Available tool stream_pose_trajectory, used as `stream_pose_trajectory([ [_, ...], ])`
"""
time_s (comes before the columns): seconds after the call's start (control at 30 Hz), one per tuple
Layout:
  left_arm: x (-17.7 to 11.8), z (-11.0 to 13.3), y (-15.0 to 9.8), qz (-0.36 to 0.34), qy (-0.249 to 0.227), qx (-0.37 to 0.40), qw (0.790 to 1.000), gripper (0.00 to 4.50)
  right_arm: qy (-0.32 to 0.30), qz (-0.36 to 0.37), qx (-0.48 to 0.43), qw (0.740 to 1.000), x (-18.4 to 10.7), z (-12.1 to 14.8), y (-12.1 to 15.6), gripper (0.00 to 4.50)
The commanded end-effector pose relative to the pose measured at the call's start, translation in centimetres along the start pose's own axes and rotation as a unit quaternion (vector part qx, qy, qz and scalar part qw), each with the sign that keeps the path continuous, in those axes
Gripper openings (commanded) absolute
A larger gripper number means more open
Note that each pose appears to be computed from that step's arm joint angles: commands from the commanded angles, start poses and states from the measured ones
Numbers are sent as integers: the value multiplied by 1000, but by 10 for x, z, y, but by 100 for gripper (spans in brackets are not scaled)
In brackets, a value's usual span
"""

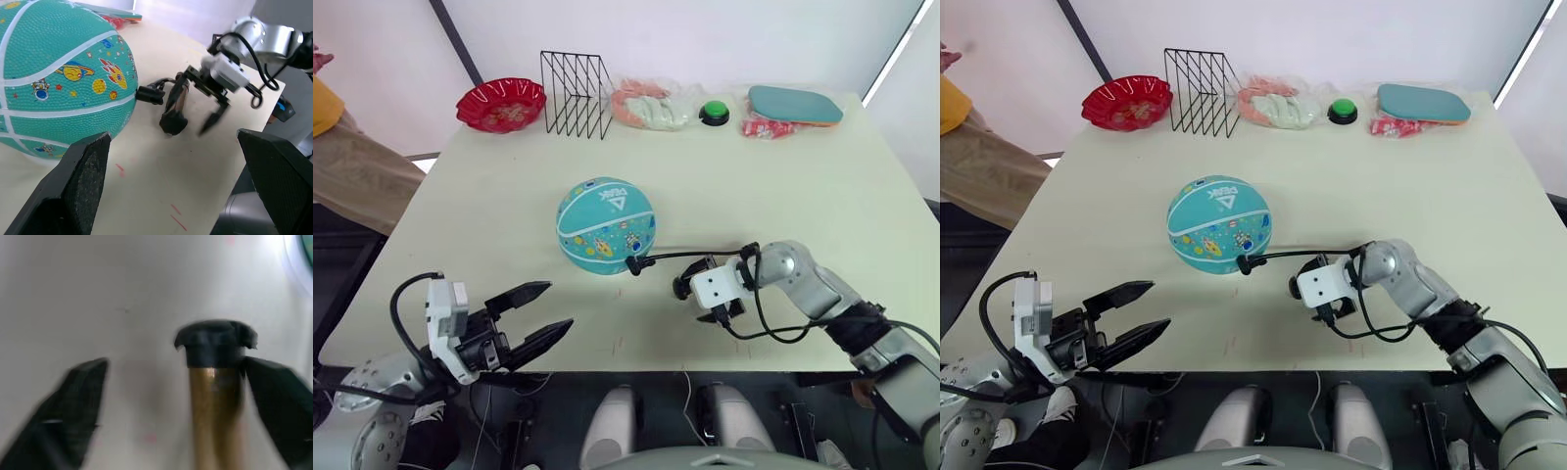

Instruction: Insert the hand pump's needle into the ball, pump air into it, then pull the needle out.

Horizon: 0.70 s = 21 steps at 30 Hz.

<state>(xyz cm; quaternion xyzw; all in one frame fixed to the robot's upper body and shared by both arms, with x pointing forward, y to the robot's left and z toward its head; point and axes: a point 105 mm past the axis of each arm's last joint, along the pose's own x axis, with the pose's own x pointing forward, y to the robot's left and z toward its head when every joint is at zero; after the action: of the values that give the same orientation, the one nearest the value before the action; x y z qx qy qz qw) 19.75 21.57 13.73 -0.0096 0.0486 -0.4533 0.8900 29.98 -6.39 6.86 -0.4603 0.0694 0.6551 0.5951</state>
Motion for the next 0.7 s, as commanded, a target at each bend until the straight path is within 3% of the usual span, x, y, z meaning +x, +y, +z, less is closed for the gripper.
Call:
stream_pose_trajectory([
  [0.03, -3, 6, 5, 3, 2, 13, 1000, 438, -58, -62, -3, 996, -28, 23, -17, 446],
  [0.27, 5, 11, 21, 14, 8, 25, 1000, 438, -205, -137, 114, 962, -84, 52, 11, 446],
  [0.4, 16, 23, 42, 36, -1, 51, 998, 438, -218, -190, 154, 945, -113, 55, 30, 446],
  [0.7, 49, 50, 63, 30, -29, 114, 993, 438, -187, -243, 165, 937, -129, 55, 42, 446],
])
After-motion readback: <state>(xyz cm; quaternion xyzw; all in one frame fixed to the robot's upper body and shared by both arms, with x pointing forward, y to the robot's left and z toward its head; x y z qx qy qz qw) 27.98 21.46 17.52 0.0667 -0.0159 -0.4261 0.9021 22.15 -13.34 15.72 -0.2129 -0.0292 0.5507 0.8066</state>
